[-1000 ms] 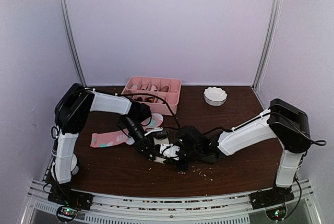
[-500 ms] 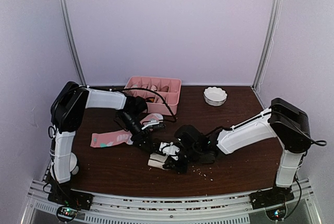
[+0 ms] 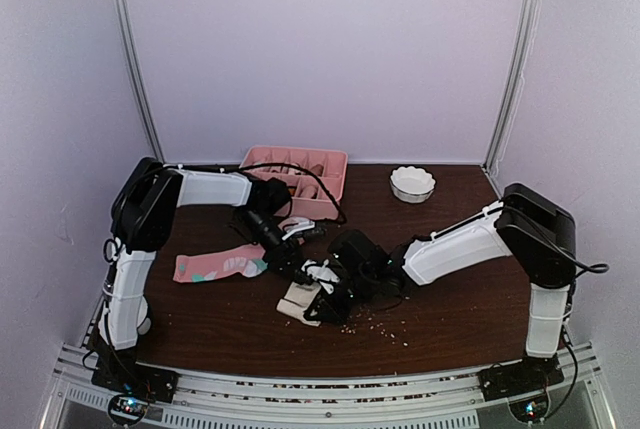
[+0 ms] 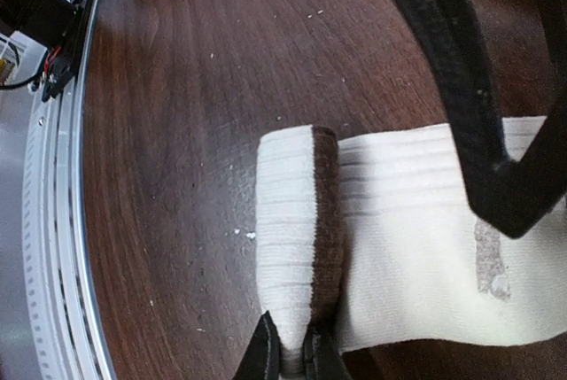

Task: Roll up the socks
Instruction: Roll the sock at the center of the board.

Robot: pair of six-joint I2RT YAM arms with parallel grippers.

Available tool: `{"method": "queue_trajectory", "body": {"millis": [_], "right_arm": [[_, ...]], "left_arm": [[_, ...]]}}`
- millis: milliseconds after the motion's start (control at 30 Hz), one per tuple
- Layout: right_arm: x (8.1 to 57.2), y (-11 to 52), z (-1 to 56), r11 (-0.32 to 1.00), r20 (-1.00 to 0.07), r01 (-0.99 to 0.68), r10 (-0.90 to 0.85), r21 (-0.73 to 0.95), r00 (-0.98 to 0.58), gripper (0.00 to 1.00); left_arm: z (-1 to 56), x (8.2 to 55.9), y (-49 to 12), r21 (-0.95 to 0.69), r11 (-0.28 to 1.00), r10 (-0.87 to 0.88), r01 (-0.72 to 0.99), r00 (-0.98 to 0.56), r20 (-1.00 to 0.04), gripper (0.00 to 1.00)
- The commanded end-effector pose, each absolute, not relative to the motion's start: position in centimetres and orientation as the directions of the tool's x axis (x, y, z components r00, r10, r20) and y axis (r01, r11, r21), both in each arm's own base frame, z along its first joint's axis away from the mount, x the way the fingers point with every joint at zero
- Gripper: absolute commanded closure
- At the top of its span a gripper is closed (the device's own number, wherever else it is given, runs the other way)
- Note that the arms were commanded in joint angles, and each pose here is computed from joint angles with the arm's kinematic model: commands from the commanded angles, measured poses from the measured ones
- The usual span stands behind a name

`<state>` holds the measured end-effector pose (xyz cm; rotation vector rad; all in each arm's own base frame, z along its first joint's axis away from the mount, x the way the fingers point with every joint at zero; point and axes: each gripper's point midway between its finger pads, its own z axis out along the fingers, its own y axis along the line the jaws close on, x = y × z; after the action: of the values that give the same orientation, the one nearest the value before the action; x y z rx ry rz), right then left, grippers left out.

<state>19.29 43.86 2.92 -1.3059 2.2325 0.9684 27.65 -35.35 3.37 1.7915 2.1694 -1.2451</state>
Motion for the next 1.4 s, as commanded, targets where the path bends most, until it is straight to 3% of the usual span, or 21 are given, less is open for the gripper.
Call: {"method": "queue_trajectory", "body": {"millis": [0, 400, 433, 467, 533, 767, 833, 867, 967, 1133, 1267, 1367], "right_arm": [[18.5, 39.4, -3.8, 0.534, -0.336, -0.722, -0.648, 0.44, -0.684, 1.0], [19.1, 34.5, -9.0, 0.765, -0.056, -0.463, -0.492, 0.448, -0.869, 1.0], [18.9, 34.4, -9.1, 0.77, -0.047, -0.448, -0.481, 0.455, -0.875, 1.0], [18.8, 34.3, -9.1, 0.773, -0.039, -0.434, -0.471, 0.463, -0.881, 1.0], [18.6, 34.2, -9.1, 0.779, -0.027, -0.404, -0.447, 0.48, -0.894, 1.0], [18.5, 34.8, -8.9, 0.782, 0.005, -0.331, -0.393, 0.527, -0.92, 1.0], [18.5, 35.0, -8.7, 0.777, 0.006, -0.324, -0.389, 0.539, -0.921, 1.0], [18.4, 35.1, -8.7, 0.775, 0.009, -0.321, -0.388, 0.544, -0.922, 1.0], [18.5, 35.1, -8.7, 0.774, 0.018, -0.311, -0.384, 0.552, -0.923, 1.0], [18.4, 34.6, -9.1, 0.779, 0.048, -0.28, -0.368, 0.562, -0.929, 1.0], [18.4, 34.2, -9.2, 0.78, 0.063, -0.259, -0.356, 0.57, -0.932, 1.0], [18.4, 34.0, -9.3, 0.782, 0.067, -0.256, -0.354, 0.568, -0.933, 1.0]], "left_arm": [[3.7, 27.4, -35.2, -0.541, -0.03, 0.788, 0.841, -0.313, -0.53, 0.34], [7.2, 29.1, -33.8, -0.443, 0.004, 0.778, 0.896, -0.281, -0.562, 0.34], [7.5, 29.2, -33.4, -0.414, 0.014, 0.782, 0.91, -0.268, -0.562, 0.3], [7.4, 29.1, -32.9, -0.39, 0.027, 0.789, 0.921, -0.259, -0.557, 0.06], [8.3, 29.7, -32.1, -0.295, 0.058, 0.799, 0.954, -0.222, -0.558, 0.02], [14.0, 33.5, -28.3, 0.045, 0.287, 0.806, 0.957, -0.216, -0.551, 0.02], [14.1, 35.7, -26.2, 0.101, 0.437, 0.772, 0.894, -0.316, -0.551, 0.02], [13.3, 36.0, -25.3, 0.109, 0.447, 0.785, 0.888, -0.331, -0.524, 0.02], [11.0, 33.7, -25.0, -0.029, 0.329, 0.829, 0.944, -0.303, -0.47, 0.02], [9.2, 26.7, -27.8, 0.067, 0.045, 0.862, 0.997, -0.005, -0.507, 0.04], [7.2, 22.4, -30.6, 0.007, -0.096, 0.863, 0.995, 0.087, -0.498, 0.26], [6.0, 21.7, -32.2, -0.02, -0.109, 0.862, 0.994, 0.084, -0.501, 0.43]]}}
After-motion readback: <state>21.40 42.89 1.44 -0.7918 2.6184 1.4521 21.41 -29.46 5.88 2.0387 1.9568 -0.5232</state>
